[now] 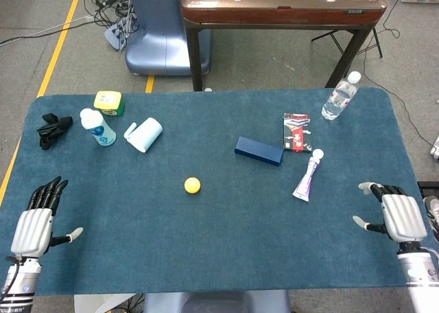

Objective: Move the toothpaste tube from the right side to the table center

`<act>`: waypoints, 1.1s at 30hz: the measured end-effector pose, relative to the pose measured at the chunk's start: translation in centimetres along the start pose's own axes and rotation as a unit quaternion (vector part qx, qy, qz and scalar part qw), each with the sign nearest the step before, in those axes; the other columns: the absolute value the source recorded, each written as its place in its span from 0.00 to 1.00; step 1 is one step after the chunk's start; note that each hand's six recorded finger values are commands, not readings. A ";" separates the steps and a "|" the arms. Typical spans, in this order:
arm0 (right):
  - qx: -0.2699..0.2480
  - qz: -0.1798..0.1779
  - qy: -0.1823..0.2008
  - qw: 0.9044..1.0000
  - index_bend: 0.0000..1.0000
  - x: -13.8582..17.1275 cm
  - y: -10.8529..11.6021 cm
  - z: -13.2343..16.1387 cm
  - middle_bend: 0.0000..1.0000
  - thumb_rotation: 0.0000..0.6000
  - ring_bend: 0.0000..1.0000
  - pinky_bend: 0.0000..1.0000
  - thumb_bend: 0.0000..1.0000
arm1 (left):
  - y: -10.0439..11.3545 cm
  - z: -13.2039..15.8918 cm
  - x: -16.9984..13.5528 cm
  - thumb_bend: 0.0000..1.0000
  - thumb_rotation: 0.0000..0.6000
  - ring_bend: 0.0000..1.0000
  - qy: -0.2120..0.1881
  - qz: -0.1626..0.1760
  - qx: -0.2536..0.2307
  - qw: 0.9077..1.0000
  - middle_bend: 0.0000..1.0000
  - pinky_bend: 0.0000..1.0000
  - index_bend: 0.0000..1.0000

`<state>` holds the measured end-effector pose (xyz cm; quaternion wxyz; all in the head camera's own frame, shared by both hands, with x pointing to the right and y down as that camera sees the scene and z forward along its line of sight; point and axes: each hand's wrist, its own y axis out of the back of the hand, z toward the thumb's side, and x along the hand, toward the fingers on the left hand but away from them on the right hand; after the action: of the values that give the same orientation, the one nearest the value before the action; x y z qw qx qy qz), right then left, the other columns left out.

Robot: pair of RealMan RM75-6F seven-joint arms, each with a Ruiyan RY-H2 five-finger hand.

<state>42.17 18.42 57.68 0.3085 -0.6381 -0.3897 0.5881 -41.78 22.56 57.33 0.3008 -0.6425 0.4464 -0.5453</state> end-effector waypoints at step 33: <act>0.057 0.114 -0.028 0.991 0.16 -17.2 -3.0 3.1 0.24 1.00 0.17 0.20 0.00 | -1.3 -0.4 -0.4 0.00 1.00 0.00 0.011 -0.017 -0.009 1.000 0.00 0.02 0.00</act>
<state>38.65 4.99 68.67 0.2645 -0.6431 -0.2888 0.6581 -41.89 23.57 58.41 0.2809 -0.6464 0.4436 -0.5536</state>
